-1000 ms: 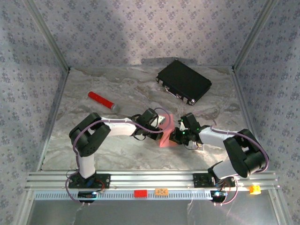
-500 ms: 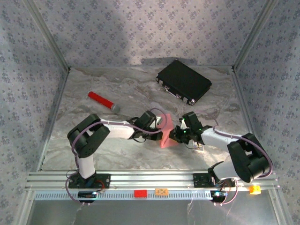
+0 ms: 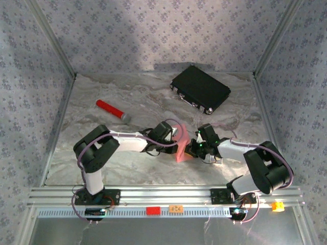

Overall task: Fold a paper plane with a square sheet of paper (pick it up from the middle)
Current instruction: Fold the triangle a second time at the center of the table.

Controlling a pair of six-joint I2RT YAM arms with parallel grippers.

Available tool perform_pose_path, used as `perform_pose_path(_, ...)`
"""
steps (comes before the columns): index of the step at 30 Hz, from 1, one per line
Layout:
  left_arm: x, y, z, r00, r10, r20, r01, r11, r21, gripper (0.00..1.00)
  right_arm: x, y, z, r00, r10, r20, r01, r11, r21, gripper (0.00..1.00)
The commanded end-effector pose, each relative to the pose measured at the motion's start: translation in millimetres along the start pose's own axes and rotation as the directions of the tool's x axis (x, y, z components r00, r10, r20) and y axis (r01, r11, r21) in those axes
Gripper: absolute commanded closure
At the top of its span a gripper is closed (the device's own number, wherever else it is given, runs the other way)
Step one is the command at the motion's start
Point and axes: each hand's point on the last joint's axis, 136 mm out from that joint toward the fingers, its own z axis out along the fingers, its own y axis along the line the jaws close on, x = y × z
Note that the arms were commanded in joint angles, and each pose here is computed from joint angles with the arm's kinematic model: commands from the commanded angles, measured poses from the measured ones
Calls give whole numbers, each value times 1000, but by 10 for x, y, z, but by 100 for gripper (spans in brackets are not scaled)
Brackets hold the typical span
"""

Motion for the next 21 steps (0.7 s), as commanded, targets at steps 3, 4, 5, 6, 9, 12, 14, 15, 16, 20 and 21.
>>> perform_pose_path(3,-105,-52,-89,997,81,5,-81,996,-39,93,68,-329,15,999,33,-9,-32,991,130,91)
perform_pose_path(4,-100,-35,-82,997,82,2,-82,996,-44,93,69,-323,16,999,31,-11,-29,991,129,91)
perform_pose_path(5,-90,-34,-75,996,84,-1,-84,995,-45,93,70,-318,16,999,31,-12,-29,992,126,91)
perform_pose_path(6,-85,-28,-71,996,85,-2,-85,995,-46,93,67,-314,15,999,30,-12,-28,992,124,91)
perform_pose_path(9,-85,-21,-66,996,86,0,-86,995,-45,93,72,-314,17,999,30,-14,-28,992,122,91)
perform_pose_path(12,-71,-7,-53,996,86,-8,-86,995,-49,92,70,-307,17,999,31,-16,-29,992,119,91)
perform_pose_path(14,-63,-7,-47,996,86,-11,-86,995,-48,92,69,-301,16,999,27,-16,-25,993,116,91)
perform_pose_path(15,-60,-1,-47,996,84,-10,-85,995,-50,92,73,-299,18,999,28,-18,-25,993,116,91)
perform_pose_path(16,-51,8,-40,996,84,-13,-85,995,-51,92,70,-288,15,999,27,-17,-25,993,112,91)
perform_pose_path(20,-33,25,-15,996,82,-20,-83,995,-54,92,69,-287,16,1000,27,-17,-25,993,112,91)
perform_pose_path(21,-32,29,-8,996,84,-22,-85,995,-54,92,65,-282,17,999,28,-16,-26,994,109,91)
